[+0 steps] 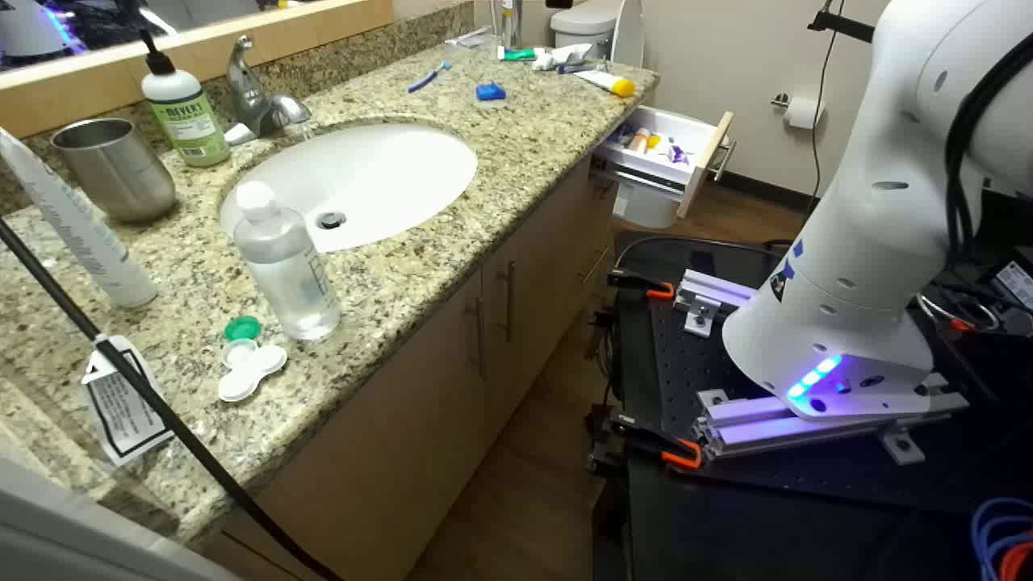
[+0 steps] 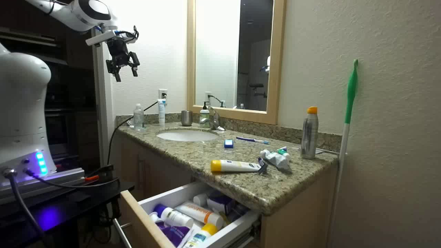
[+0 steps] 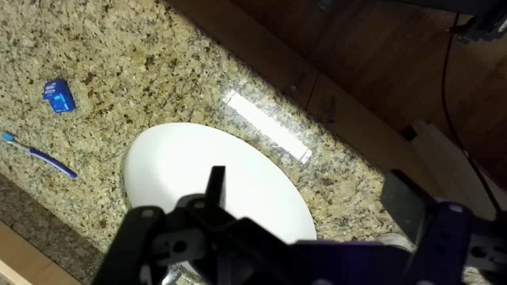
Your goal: Close the tap
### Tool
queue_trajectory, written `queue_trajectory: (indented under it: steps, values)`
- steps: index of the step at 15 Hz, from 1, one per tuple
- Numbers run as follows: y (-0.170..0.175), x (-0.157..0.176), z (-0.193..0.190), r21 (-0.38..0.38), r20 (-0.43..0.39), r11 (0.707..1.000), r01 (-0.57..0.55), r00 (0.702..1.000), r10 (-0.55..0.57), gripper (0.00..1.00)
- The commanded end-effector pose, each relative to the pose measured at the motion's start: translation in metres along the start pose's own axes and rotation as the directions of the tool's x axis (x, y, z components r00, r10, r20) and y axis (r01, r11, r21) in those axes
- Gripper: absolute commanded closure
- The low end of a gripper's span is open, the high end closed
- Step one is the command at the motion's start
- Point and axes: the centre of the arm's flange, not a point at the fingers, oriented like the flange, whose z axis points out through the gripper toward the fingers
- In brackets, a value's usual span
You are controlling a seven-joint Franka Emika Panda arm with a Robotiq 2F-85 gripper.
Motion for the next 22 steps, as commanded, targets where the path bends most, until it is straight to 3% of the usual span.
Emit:
queue_trajectory:
  steps: [1,5,9,11,12,15,16,17,18,22]
  values:
    - [0.000,0.000,0.000,0.000,0.000,1.000,0.000,1.000,0.000,0.00]
    - [0.020,0.084,0.026,0.081,-0.053,0.962,-0.260,0.963,0.265,0.00]
    - [0.059,0.137,0.065,0.101,-0.136,0.875,-0.474,0.865,0.484,0.00]
    - [0.088,0.162,0.085,0.119,-0.106,0.811,-0.573,0.805,0.584,0.00]
    - [0.059,0.119,0.069,0.105,-0.133,0.860,-0.499,0.850,0.510,0.00]
    - [0.065,0.130,0.080,0.101,-0.115,0.855,-0.508,0.848,0.518,0.00]
    - [0.055,0.119,0.083,0.056,-0.138,0.883,-0.467,0.872,0.470,0.00]
    - [0.059,0.128,0.090,0.020,-0.155,0.872,-0.489,0.860,0.485,0.00]
    - [0.071,0.156,0.104,-0.005,-0.216,0.815,-0.579,0.797,0.565,0.00]
    - [0.114,0.222,0.126,0.060,-0.324,0.676,-0.734,0.627,0.709,0.00]
